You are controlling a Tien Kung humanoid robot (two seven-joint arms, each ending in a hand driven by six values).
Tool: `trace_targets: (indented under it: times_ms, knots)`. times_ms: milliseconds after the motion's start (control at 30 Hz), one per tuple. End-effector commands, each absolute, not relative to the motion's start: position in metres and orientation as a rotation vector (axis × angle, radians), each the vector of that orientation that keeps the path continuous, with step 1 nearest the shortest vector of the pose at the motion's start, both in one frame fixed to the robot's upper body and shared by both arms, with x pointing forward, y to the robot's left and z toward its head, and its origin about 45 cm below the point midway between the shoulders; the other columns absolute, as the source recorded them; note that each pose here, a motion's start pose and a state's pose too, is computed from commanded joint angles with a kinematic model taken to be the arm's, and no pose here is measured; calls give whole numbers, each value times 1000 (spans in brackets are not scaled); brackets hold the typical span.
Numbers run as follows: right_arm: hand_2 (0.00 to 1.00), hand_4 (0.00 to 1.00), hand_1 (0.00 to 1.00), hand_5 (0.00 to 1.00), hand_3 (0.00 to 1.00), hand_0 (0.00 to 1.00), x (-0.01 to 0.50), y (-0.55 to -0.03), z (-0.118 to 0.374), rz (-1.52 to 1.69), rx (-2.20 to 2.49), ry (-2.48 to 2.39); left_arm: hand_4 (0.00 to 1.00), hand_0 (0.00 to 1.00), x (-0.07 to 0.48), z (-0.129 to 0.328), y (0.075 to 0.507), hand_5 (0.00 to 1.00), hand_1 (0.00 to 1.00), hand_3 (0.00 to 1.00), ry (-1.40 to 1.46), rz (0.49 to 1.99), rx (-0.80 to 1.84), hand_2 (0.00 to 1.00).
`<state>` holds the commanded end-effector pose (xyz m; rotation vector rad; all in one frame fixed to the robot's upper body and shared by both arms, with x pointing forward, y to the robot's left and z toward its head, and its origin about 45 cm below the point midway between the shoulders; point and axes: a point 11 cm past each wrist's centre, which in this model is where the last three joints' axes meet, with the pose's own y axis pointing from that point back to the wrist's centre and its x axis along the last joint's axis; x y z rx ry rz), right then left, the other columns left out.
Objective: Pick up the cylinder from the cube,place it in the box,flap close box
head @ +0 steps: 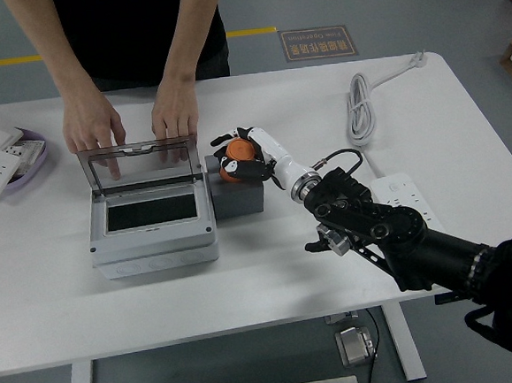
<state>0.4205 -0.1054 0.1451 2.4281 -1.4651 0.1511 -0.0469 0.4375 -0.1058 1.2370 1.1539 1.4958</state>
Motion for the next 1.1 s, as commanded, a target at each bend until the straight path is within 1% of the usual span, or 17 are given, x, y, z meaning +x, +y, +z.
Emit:
trace_targets:
  times_ms: [33, 200, 233, 400, 433, 800, 833, 1000, 1033, 1100]
  knots:
    - [535, 2, 643, 2, 580, 742, 421, -105, 146, 150, 2429, -1469, 722, 629, -47, -106, 437, 253, 647, 668, 1154, 1496, 1237, 625]
    - [535, 2, 643, 2, 580, 742, 422, -102, 153, 146, 2445, -1491, 722, 629, -48, -106, 437, 253, 647, 668, 1156, 1496, 1237, 625]
    - [511, 2, 619, 2, 521, 694, 422, -101, 154, 146, 2449, -1495, 722, 629, -48, -106, 437, 253, 647, 668, 1156, 1495, 1237, 625]
    - [511, 2, 619, 2, 521, 694, 424, -95, 165, 146, 2481, -1510, 722, 629, -49, -106, 437, 253, 647, 668, 1158, 1495, 1239, 625]
    - [506, 2, 607, 2, 499, 675, 424, -94, 167, 147, 2488, -1513, 722, 629, -50, -106, 437, 253, 647, 668, 1158, 1494, 1240, 625]
    - [511, 2, 606, 2, 484, 665, 424, -81, 197, 142, 2578, -1568, 722, 629, -52, -106, 436, 253, 647, 668, 1164, 1496, 1240, 625]
    - [505, 2, 597, 2, 459, 609, 423, -79, 200, 148, 2585, -1570, 722, 629, -52, -106, 435, 253, 647, 668, 1164, 1496, 1240, 625]
    - [505, 2, 597, 2, 459, 609, 414, -69, 216, 217, 2625, -1578, 722, 629, -54, -107, 434, 253, 647, 668, 1169, 1496, 1238, 625]
    - [477, 2, 516, 2, 440, 481, 412, -67, 220, 237, 2633, -1580, 722, 629, -55, -107, 434, 253, 647, 668, 1170, 1496, 1239, 625]
    - [477, 2, 516, 2, 440, 481, 408, -63, 229, 280, 2651, -1583, 722, 629, -56, -107, 434, 253, 647, 668, 1173, 1496, 1239, 625]
